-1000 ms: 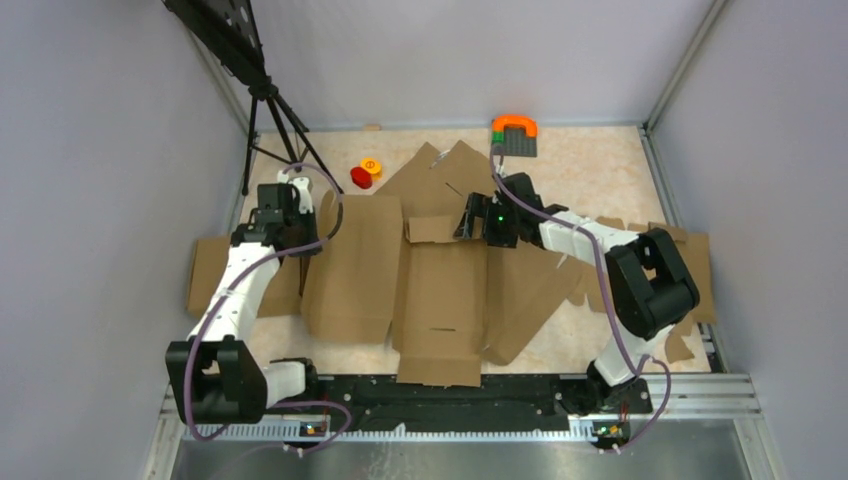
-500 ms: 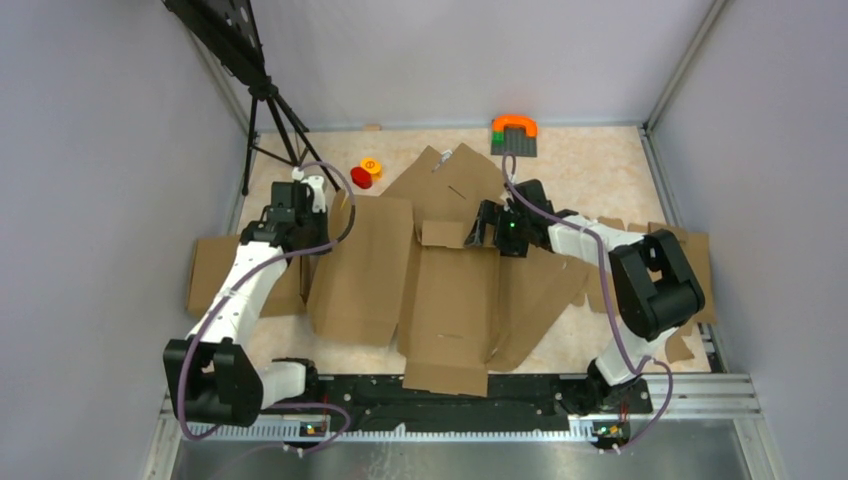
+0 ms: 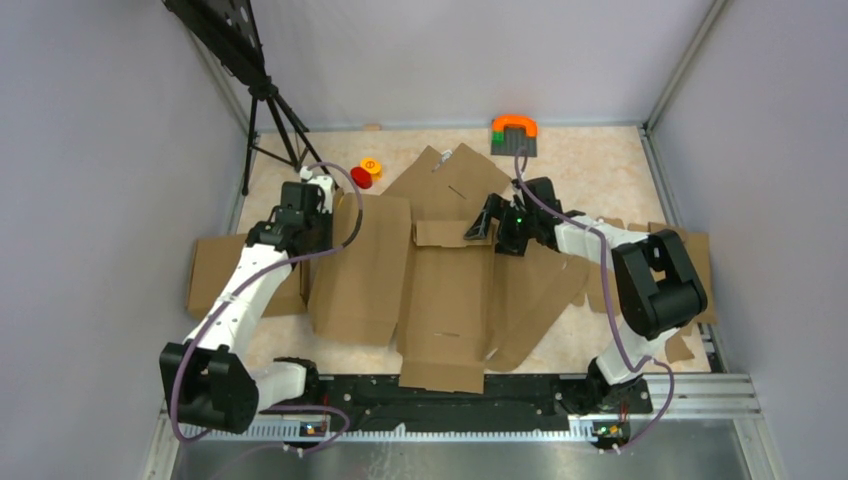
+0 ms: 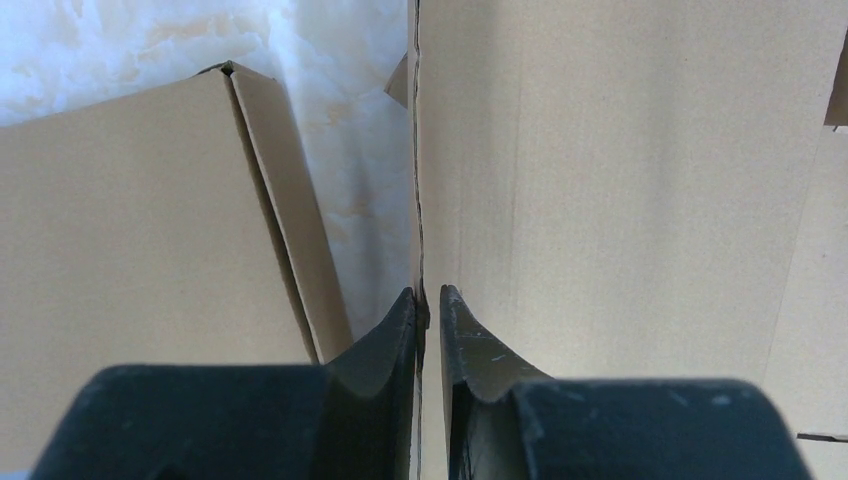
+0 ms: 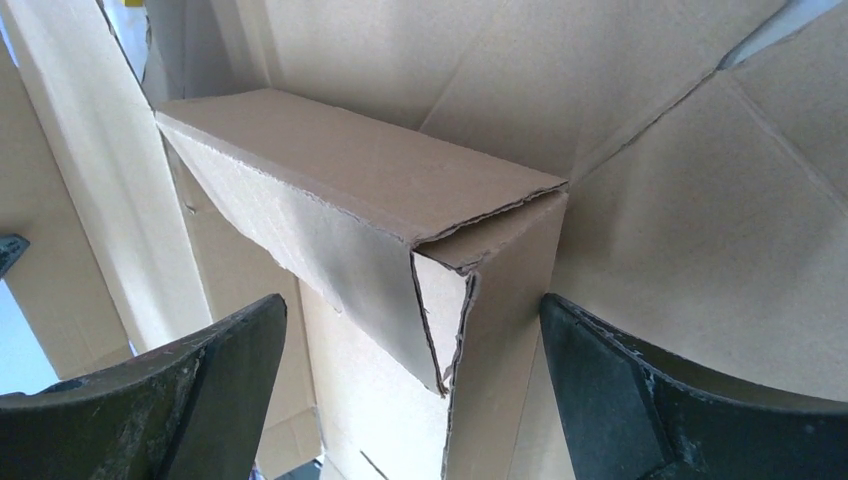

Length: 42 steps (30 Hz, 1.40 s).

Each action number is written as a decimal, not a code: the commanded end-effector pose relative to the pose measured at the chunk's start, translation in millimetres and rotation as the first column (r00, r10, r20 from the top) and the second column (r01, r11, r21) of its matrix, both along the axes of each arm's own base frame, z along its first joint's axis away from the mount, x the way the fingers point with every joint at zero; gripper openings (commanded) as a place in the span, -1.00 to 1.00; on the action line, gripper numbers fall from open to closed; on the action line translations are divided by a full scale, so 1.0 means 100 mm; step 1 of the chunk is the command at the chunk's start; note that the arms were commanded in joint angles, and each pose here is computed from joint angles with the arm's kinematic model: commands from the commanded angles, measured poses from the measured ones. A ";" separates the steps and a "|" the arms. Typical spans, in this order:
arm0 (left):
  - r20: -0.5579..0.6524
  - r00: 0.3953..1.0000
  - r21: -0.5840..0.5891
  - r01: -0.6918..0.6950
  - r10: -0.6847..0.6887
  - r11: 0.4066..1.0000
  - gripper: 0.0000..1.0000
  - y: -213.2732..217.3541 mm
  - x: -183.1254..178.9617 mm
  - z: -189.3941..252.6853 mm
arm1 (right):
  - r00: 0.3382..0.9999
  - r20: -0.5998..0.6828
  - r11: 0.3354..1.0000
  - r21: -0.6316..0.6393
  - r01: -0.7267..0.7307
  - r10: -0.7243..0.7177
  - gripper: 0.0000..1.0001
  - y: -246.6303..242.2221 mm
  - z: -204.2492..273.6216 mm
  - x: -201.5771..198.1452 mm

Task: Fold the paper box
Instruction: Fold the paper box at the center of the board.

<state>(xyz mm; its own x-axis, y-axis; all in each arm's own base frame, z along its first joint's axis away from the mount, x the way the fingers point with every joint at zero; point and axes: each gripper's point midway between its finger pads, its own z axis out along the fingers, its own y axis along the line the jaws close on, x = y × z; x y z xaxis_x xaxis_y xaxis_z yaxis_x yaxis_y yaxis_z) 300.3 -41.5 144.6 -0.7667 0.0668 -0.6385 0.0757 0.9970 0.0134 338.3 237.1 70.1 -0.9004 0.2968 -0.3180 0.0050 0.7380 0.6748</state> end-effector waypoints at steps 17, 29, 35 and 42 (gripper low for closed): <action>0.075 0.996 -0.004 0.046 -0.045 0.999 -0.70 -0.10 0.13 0.22 | 0.886 0.294 0.874 -0.439 -0.208 0.359 0.82 -0.07 -0.08 -0.14; 0.069 0.995 -0.002 0.065 -0.065 0.998 -0.70 -0.12 0.12 0.21 | 0.910 0.321 0.920 -0.368 -0.135 0.262 0.88 -0.16 0.15 -0.07; 0.070 0.996 -0.004 0.064 -0.063 0.998 -0.70 -0.12 0.13 0.23 | 0.937 0.307 0.975 -0.191 -0.114 0.170 0.89 -0.22 0.21 -0.04; 0.072 0.995 -0.004 0.069 -0.069 0.998 -0.71 -0.15 0.12 0.26 | 0.957 0.285 0.992 -0.093 0.087 -0.057 0.86 -0.37 0.36 0.17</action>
